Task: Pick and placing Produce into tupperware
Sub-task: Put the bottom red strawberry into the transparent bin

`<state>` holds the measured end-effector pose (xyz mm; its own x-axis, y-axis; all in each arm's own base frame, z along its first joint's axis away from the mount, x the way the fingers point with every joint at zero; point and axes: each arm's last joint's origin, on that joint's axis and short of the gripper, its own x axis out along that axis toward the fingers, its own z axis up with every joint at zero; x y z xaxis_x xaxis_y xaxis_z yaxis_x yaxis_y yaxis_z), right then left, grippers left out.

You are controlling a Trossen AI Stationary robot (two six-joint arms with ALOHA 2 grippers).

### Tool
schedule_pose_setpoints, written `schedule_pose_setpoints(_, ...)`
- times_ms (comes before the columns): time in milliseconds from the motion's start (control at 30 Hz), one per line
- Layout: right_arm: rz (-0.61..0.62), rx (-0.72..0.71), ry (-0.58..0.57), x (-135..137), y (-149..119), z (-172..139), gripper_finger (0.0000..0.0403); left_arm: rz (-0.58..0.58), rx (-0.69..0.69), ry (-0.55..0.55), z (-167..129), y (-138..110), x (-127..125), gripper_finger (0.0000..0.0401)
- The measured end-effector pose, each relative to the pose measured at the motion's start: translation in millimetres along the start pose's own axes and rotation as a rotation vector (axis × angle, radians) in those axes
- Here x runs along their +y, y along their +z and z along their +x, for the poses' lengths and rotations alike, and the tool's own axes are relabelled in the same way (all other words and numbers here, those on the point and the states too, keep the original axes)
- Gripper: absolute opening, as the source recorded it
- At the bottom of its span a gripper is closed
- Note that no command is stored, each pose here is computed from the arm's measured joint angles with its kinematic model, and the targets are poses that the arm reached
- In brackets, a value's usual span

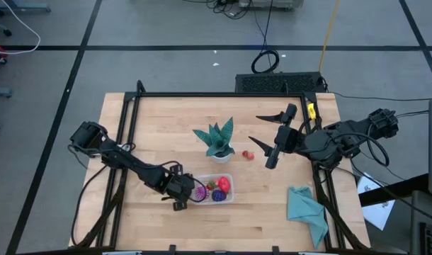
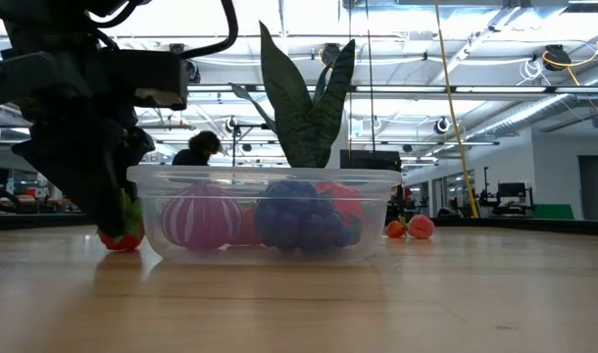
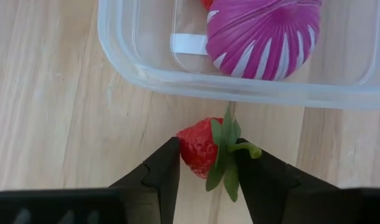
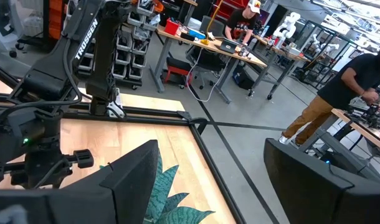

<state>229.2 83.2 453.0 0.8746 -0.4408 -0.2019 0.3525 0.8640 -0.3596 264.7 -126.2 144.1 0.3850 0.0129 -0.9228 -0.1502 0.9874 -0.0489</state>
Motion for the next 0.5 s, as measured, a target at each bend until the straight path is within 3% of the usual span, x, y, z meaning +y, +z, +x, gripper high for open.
schedule_pose_setpoints(333, 0.000, 0.000, 0.000, 0, 0, 0, 0.0281, -0.018, 0.027, 0.031, -2, -6, -2, 0.0145)
schedule_pose_setpoints(500, 0.009, -0.007, -0.001, 0, 1, 0, 0.0281, -0.016, 0.017, 0.034, -16, -7, -3, 0.0145)
